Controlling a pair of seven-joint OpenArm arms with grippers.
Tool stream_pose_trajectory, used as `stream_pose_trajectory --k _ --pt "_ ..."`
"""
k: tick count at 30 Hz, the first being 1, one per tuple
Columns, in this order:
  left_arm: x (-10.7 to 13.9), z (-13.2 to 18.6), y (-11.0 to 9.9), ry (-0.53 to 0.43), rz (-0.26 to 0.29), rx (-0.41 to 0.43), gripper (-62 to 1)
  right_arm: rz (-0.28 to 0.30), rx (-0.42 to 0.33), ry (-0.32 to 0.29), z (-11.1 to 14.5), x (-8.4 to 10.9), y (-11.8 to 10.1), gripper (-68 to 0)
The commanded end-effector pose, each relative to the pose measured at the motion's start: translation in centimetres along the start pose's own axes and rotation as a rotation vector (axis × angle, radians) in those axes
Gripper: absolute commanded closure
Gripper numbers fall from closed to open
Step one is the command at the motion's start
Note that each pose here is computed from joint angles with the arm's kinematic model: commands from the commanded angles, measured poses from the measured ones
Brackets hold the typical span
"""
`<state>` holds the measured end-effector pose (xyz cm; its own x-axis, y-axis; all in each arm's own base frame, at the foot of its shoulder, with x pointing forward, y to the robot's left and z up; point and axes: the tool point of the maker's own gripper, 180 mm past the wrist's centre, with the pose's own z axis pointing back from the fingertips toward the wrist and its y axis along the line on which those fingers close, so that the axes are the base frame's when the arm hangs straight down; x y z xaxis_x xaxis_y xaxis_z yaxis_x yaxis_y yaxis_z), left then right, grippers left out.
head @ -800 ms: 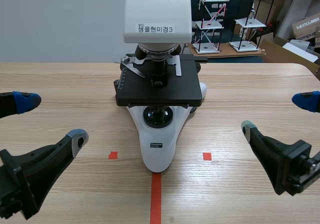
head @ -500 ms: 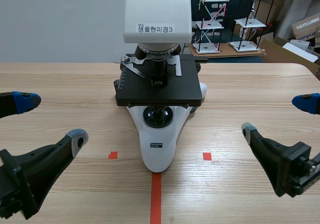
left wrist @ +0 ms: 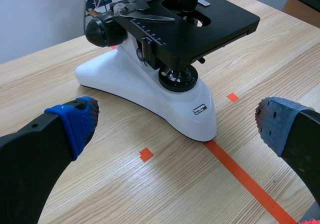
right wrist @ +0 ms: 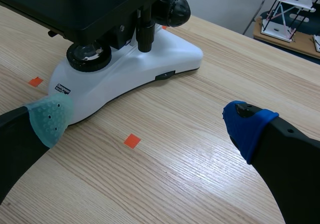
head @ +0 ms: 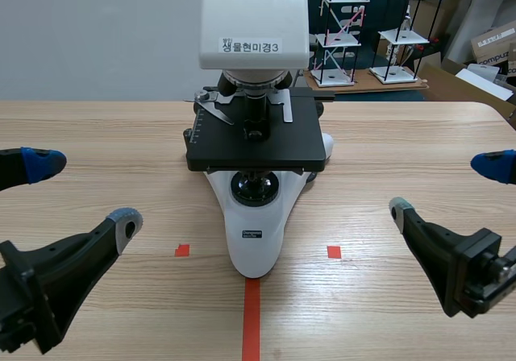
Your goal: Point at the coarse focus knob
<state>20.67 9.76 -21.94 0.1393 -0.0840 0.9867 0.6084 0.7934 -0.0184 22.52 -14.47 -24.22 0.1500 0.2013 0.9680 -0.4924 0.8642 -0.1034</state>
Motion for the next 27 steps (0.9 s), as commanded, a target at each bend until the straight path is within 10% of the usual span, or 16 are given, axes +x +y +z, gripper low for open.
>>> stream_pose_trajectory --k 1,22,27 --pt "0.8 -0.1 -0.1 -0.032 0.007 0.001 -62.3 0.01 0.011 -0.039 -0.1 1.2 0.1 -67.9" --pt "0.8 -0.1 -0.1 -0.033 0.007 0.001 -62.3 0.015 0.002 -0.036 -0.1 1.2 -0.1 -67.9" --pt "0.8 -0.1 -0.1 -0.033 0.007 0.001 -62.3 0.034 -0.036 -0.045 -0.4 1.5 -1.0 -58.3"
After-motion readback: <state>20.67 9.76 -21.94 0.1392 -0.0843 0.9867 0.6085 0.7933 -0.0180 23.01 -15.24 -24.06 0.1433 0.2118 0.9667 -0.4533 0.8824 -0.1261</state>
